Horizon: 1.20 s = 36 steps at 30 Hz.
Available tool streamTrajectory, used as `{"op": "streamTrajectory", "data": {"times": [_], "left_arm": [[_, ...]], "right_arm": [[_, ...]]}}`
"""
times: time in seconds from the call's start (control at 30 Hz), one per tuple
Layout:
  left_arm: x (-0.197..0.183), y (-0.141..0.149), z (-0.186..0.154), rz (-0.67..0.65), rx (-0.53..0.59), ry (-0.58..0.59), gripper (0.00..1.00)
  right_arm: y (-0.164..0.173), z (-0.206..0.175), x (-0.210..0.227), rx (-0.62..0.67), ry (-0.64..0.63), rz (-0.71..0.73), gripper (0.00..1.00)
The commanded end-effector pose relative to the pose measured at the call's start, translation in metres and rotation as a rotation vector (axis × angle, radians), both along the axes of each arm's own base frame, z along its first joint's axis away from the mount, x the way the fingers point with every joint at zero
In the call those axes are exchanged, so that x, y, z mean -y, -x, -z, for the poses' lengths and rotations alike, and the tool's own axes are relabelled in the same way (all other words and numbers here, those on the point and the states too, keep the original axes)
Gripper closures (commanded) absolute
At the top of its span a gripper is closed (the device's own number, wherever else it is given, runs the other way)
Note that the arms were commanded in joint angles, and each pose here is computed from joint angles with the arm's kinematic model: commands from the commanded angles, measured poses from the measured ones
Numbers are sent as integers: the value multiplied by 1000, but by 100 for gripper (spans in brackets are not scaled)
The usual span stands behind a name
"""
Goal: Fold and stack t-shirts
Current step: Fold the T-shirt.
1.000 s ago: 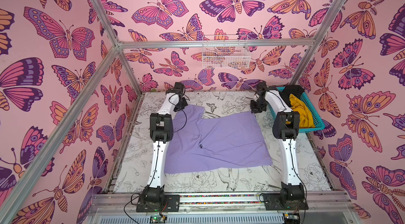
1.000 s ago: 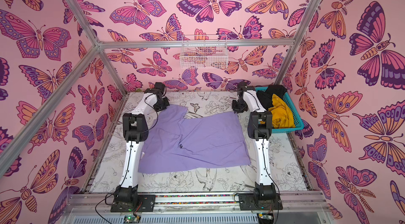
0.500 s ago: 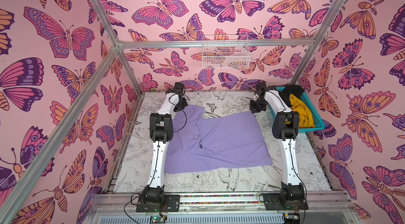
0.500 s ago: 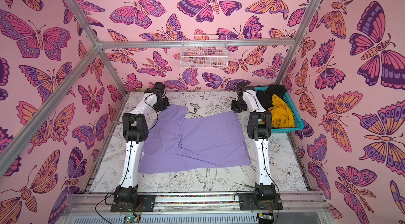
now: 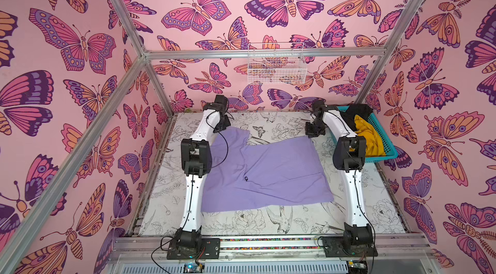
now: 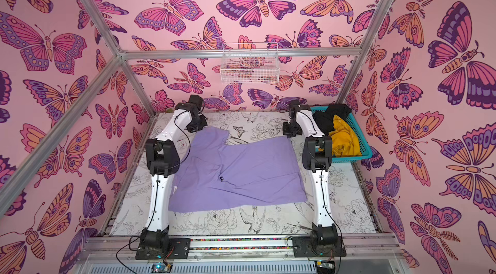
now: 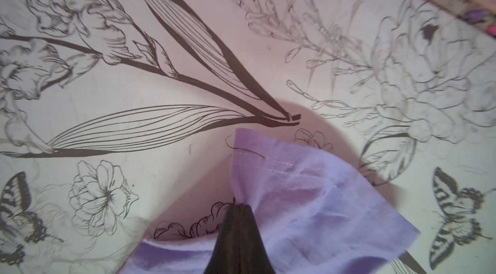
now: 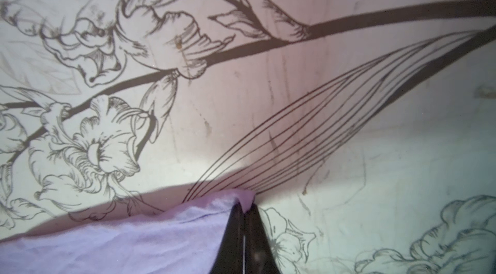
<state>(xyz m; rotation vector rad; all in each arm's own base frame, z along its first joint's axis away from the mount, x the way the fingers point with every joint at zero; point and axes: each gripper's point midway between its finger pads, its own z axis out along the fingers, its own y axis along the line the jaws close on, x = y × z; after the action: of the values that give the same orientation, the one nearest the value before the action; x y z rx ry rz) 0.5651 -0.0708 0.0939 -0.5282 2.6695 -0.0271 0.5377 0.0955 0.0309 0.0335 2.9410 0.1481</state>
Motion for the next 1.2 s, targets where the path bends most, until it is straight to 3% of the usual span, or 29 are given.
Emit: {"op": "streamTrajectory", "data": {"times": [0.0,0.4,0.63,0.9,1.17], "left_arm": [[-6,3,-30,4,45,-42,100],[-5,24,-36,8,22,-82,100],[-7,45,-64,6,52,-131,100],[-7,81,-88,10,63,-158,100],[0,135,-77,7,18,-173,99]], "right_arm": [[-5,-40,1,87,30,-24,100],[13,-75,10,100,70,-39,100],[36,-79,10,83,62,-32,100],[69,-74,6,49,63,-43,100],[105,-74,1,27,69,-52,100]]}}
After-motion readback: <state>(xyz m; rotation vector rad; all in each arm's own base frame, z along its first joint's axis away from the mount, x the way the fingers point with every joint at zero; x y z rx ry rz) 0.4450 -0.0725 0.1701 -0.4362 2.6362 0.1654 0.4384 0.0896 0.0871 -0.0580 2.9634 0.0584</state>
